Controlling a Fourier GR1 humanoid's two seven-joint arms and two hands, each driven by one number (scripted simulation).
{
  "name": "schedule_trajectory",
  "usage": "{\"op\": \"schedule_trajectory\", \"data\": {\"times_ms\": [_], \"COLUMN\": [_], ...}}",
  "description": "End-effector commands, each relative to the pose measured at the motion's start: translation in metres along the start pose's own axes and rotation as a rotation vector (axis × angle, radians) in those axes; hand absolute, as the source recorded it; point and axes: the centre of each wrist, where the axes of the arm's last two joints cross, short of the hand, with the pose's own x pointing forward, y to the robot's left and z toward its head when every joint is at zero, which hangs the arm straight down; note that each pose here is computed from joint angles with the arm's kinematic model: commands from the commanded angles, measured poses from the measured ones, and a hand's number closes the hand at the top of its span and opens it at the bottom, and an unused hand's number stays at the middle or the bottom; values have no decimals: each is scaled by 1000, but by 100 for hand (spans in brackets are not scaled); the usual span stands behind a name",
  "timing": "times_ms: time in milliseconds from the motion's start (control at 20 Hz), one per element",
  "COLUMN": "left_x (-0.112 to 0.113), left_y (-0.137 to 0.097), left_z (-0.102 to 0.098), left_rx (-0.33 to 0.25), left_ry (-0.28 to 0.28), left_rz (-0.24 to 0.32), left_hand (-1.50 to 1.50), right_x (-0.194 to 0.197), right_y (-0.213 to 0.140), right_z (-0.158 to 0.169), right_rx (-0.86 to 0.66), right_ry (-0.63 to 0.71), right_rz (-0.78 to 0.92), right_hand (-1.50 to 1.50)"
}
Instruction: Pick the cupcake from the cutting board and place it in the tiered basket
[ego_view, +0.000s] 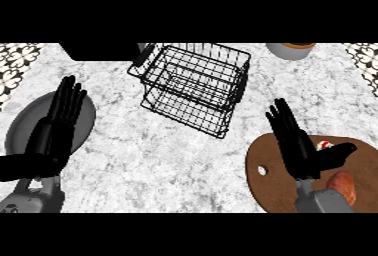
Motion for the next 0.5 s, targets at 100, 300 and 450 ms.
{"op": "schedule_trajectory", "data": {"times_ms": [100, 300, 450], "left_x": [-16, -46, -68], "left_y": [2, -19, -38], "left_z": [7, 20, 18], "left_rx": [-97, -202, -235], "left_ry": [78, 217, 245], "left_rz": [-9, 9, 15], "left_hand": [0, 0, 0], "right_x": [39, 64, 31], "right_y": [-13, -78, -32], "right_z": [-35, -41, -68], "right_rx": [-111, -306, -296], "right_ry": [-40, -21, -37], "right_rz": [130, 641, 238], "right_hand": [-150, -150, -150]}}
